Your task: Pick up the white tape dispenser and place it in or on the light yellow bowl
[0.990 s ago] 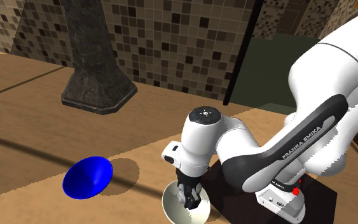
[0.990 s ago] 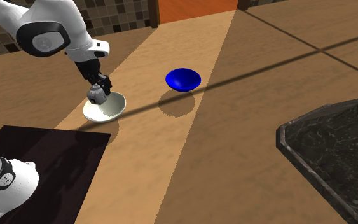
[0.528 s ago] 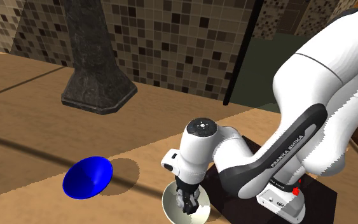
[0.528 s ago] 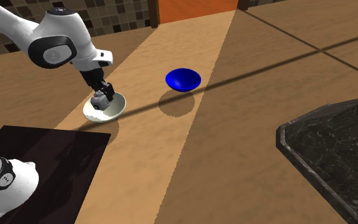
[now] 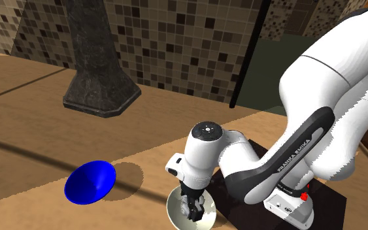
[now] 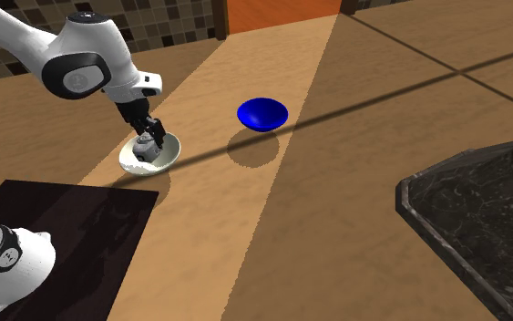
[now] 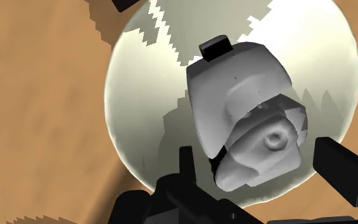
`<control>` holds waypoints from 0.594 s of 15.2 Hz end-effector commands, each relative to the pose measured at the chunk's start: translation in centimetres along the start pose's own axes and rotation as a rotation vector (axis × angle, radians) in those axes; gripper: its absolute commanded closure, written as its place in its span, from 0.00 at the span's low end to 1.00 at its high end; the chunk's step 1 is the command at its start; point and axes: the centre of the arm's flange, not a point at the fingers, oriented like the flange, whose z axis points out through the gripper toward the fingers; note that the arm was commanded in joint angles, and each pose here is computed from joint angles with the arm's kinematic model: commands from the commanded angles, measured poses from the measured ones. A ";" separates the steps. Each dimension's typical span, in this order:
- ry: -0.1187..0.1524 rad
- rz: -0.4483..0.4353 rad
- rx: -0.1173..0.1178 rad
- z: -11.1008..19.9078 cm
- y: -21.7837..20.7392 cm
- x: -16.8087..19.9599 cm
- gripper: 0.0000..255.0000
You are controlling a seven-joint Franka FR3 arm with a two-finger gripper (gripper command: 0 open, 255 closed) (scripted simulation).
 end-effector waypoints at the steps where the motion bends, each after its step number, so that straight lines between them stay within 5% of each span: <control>1: 0.000 0.000 0.000 0.0 0.0 0.0 0.00; 5: 0.000 0.000 0.000 0.0 0.0 0.0 0.00; 9: 0.000 0.000 0.000 -5.0 0.0 0.0 0.00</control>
